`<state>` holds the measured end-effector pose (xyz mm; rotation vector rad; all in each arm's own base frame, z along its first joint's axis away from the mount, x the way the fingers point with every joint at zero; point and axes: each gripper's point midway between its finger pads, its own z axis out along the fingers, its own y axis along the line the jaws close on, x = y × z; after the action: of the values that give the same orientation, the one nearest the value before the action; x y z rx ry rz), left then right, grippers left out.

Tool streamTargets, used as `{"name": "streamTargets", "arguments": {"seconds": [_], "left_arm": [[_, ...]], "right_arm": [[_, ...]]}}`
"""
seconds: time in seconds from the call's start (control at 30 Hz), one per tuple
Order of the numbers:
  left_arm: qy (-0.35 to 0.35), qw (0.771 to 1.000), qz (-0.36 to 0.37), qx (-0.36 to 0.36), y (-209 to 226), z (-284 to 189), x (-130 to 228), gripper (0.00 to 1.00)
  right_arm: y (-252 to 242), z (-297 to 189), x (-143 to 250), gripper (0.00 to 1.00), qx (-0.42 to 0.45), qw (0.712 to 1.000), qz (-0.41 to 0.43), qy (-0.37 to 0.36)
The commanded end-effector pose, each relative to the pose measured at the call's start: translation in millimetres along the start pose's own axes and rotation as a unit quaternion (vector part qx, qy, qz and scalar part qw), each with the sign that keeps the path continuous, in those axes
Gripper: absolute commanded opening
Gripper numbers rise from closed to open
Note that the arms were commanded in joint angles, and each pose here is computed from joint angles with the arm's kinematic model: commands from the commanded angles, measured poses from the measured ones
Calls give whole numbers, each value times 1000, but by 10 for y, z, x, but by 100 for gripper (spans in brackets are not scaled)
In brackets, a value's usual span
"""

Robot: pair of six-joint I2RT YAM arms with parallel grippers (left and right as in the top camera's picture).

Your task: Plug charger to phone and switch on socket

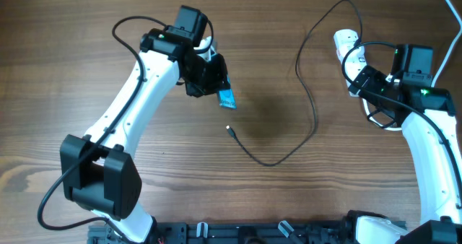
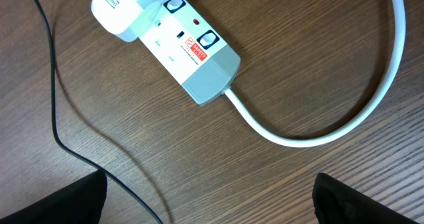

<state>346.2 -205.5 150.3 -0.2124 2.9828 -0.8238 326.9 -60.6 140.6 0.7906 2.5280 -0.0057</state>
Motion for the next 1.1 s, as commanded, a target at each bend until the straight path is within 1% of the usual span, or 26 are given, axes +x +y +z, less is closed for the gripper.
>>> {"name": "streamTargets", "arguments": {"seconds": [0.0, 0.07, 0.13, 0.17, 0.23, 0.3, 0.33, 0.37, 0.4, 0.43, 0.47, 0.5, 0.53, 0.6, 0.67, 0.77, 0.83, 0.9, 0.97, 1.0, 1.07], "left_arm": [[-22, 998, 49, 27, -4, -182, -106, 4], [-29, 998, 48, 25, 102, -197, -173, 4], [-32, 998, 47, 29, 221, -173, -220, 4], [-30, 997, 56, 50, 277, -125, -234, 4], [-20, 993, 61, 99, 314, -34, -212, 4], [-16, 990, 61, 129, 327, 11, -197, 4], [-16, 988, 61, 140, 326, 21, -197, 4], [-21, 985, 65, 158, 317, 37, -217, 4], [-28, 984, 70, 160, 318, 44, -244, 4], [-39, 983, 77, 163, 312, 51, -289, 4], [-45, 982, 80, 165, 304, 56, -315, 4], [-50, 981, 82, 167, 297, 58, -342, 4], [-56, 980, 87, 168, 288, 56, -369, 4], [-65, 981, 89, 158, 319, 75, -418, 4], [-73, 984, 86, 137, 398, 114, -466, 4], [-81, 984, 78, 136, 410, 144, -530, 4], [-88, 984, 66, 140, 405, 150, -587, 4], [-105, 986, 65, 115, 482, 156, -660, 4], [-126, 985, 65, 99, 525, 143, -755, 4], [-137, 984, 59, 97, 528, 135, -810, 4], [-141, 984, 37, 103, 517, 119, -841, 4]], "right_arm": [[-11, -48, -69, 100, 4, 1000, 3, -14], [13, -49, -105, 100, -2, 1000, 6, -21], [120, -56, -165, 100, -29, 999, 9, -30], [281, -70, -121, 100, -75, 997, 7, -15], [485, -114, -22, 100, -135, 991, 4, 14], [537, -132, 2, 100, -151, 988, -1, 21], [599, -148, 55, 100, -170, 985, -2, 35], [773, -212, 204, 84, -220, 973, -12, 72], [878, -258, 322, 68, -245, 964, -37, 91], [964, -282, 442, 56, -260, 958, -71, 102], [1005, -289, 520, 51, -263, 954, -94, 107], [1078, -304, 671, 48, -270, 945, -141, 116], [1172, -321, 882, 48, -278, 932, -191, 130], [1315, -360, 1187, 48, -291, 911, -254, 148], [1444, -385, 1463, 47, -286, 893, -310, 156], [1593, -392, 1740, 48, -272, 875, -370, 156], [1728, -390, 1947, 52, -267, 858, -413, 149], [1834, -380, 2118, 54, -263, 847, -439, 146], [1901, -339, 2271, 53, -255, 845, -446, 151], [1944, -293, 2384, 53, -250, 836, -464, 152], [2000, -192, 2518, 53, -234, 828, -488, 145]]}}
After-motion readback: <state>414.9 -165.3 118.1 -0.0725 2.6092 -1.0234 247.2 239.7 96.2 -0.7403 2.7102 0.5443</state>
